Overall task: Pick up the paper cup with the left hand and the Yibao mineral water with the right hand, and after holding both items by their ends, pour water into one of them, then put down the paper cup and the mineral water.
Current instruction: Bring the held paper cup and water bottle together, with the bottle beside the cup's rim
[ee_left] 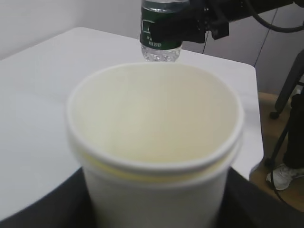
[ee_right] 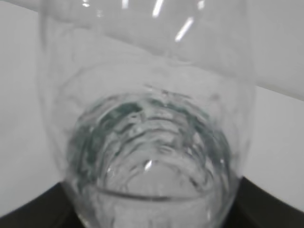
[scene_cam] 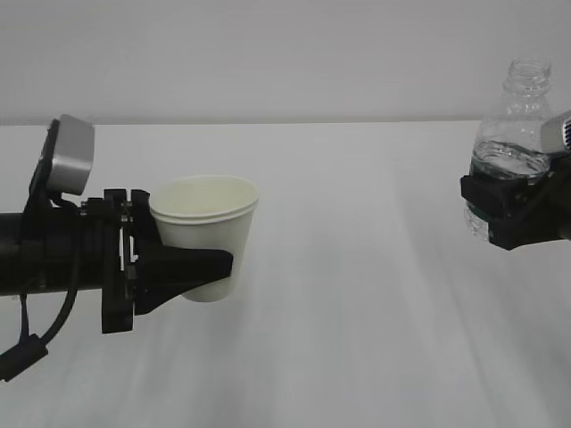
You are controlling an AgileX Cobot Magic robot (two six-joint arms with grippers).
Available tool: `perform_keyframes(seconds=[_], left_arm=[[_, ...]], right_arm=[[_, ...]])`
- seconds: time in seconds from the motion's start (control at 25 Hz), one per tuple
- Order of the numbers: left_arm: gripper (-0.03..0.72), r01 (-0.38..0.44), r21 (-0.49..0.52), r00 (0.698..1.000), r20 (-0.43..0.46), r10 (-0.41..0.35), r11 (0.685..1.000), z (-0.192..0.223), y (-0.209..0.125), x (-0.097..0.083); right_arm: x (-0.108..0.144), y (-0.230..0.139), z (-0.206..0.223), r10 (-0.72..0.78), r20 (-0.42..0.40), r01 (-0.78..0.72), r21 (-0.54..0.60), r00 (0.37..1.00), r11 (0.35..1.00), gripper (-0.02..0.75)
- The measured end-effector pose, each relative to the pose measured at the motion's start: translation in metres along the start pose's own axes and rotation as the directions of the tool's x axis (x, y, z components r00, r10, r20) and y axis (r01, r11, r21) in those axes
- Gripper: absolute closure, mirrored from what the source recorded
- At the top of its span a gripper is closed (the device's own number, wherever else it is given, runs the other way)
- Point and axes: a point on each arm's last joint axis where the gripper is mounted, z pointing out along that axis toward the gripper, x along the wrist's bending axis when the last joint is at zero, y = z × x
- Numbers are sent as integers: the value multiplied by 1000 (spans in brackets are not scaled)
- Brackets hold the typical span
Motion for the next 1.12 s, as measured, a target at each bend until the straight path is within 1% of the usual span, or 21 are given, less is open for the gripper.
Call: perform_keyframes(seconds=[0.24,0.52,0.68,0.88,1.12], left_arm=[[265,3,-21,1000,2,-3,1000,9,-13,5],[265,-66,-18,996,51,67,998,26,-15,-10],[267,-87,-15,995,42,87,996,31,-14,-12],[267,-117,-33,992,37,118,993,42,-9,1],[267,-126,-38,991,35,127,991,51,-9,12]], right_arm=[[1,0,0,-14,-8,14,6,1000,1000,303],[1,-3,0,-29,-12,30,30,999,999,303],[1,-3,0,-29,-13,30,31,999,999,303],[2,-3,0,-41,-22,42,32,999,999,303],[2,-3,0,-41,-21,42,34,999,999,303]])
